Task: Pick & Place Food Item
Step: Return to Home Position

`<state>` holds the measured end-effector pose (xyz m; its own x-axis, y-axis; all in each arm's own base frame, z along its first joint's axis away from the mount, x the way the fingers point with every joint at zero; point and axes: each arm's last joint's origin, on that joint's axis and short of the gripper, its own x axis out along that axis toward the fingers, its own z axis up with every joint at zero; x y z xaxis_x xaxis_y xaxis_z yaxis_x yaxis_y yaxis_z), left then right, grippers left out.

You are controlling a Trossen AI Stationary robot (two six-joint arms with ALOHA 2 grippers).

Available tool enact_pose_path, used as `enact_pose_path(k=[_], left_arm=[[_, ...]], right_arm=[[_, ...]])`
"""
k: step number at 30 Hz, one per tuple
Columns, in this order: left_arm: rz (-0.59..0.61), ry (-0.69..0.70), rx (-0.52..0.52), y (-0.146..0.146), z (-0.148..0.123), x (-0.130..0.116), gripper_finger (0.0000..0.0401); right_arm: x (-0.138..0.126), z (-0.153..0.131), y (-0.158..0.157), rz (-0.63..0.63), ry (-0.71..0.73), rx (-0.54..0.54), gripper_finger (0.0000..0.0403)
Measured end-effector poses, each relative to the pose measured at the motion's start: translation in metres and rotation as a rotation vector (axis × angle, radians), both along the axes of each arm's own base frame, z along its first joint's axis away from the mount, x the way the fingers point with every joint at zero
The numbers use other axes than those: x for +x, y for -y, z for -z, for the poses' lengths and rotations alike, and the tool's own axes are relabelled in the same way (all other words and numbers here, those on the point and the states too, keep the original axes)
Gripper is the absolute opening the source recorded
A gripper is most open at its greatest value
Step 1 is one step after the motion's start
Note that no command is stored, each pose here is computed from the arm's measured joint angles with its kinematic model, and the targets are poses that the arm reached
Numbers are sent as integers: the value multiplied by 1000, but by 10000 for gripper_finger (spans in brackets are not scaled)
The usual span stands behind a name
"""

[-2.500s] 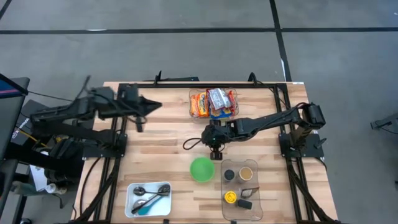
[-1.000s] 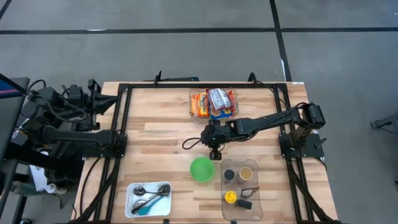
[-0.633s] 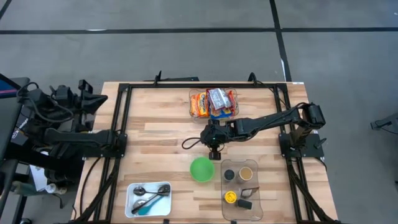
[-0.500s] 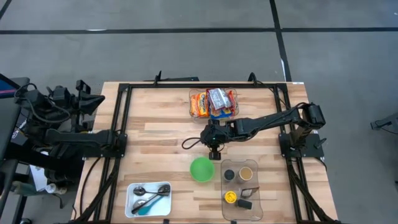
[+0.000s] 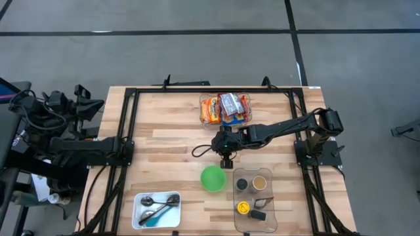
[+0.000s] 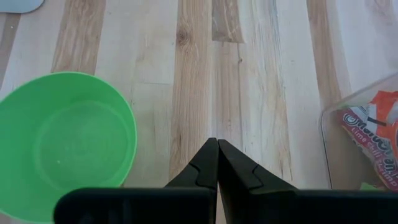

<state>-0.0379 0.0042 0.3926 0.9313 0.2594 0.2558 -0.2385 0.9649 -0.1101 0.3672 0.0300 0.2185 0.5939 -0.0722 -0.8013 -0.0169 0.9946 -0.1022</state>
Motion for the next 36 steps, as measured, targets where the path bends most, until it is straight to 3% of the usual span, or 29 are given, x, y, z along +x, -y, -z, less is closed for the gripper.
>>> enact_pose_path(k=[11,19,29,36], left_arm=[[-7,21,-1,0,1,5,7],[-8,32,6,-2,18,34,7],[-13,16,23,-5,77,93,7],[-19,29,43,-6,125,120,7]], right_arm=[[0,0,0,-1,0,-1,0],[0,0,0,-5,0,-4,0],[0,0,0,-6,0,-4,0],[0,0,0,-6,0,-4,0]])
